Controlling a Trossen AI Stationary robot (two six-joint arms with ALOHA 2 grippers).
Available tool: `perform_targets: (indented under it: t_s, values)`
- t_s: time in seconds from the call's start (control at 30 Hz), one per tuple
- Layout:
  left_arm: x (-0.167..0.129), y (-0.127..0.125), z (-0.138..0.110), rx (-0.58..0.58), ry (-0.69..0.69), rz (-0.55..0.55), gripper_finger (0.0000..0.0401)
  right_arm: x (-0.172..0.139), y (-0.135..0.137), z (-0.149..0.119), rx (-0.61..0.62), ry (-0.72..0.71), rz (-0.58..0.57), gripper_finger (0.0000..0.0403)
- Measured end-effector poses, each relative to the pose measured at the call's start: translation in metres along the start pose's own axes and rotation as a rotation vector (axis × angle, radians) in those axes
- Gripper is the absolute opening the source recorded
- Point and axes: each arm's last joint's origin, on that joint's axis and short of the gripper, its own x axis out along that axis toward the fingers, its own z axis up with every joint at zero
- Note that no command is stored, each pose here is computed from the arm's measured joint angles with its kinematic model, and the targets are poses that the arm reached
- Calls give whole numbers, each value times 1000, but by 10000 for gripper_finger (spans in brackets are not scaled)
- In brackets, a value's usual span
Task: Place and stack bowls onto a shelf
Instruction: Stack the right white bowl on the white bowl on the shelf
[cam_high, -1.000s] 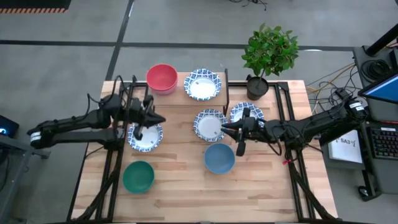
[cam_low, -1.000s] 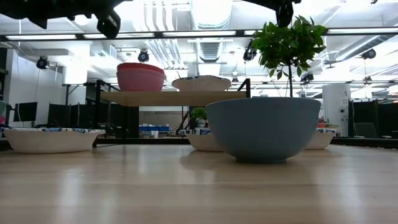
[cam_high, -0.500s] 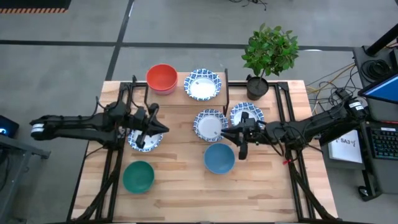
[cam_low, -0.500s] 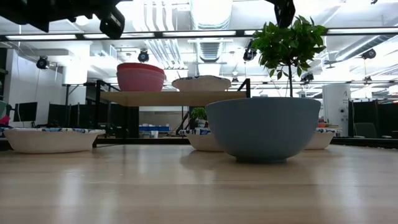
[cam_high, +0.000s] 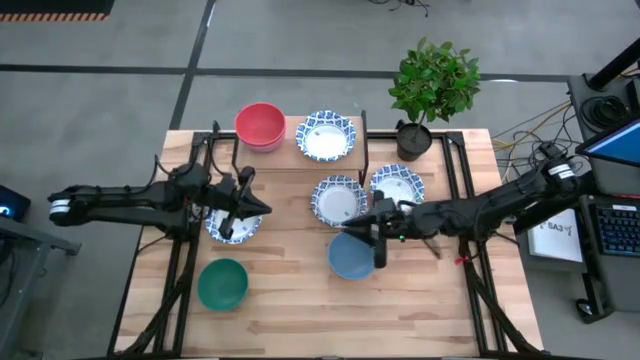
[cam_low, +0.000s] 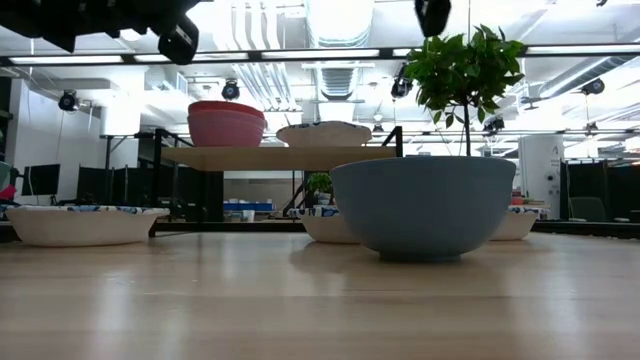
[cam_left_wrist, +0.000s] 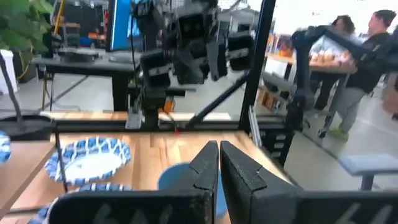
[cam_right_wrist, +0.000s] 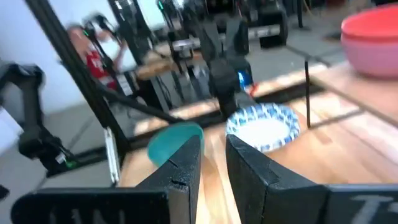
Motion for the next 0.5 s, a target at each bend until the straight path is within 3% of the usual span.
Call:
perform_targets:
  t_s: [0.17,0.5]
  values:
    - [-5,-2,1,23,41,22,0,23,7,8,85,269,-148,66]
    - [-10,0,2,88,49,157,0,47,-4,20,290,750,-644,65]
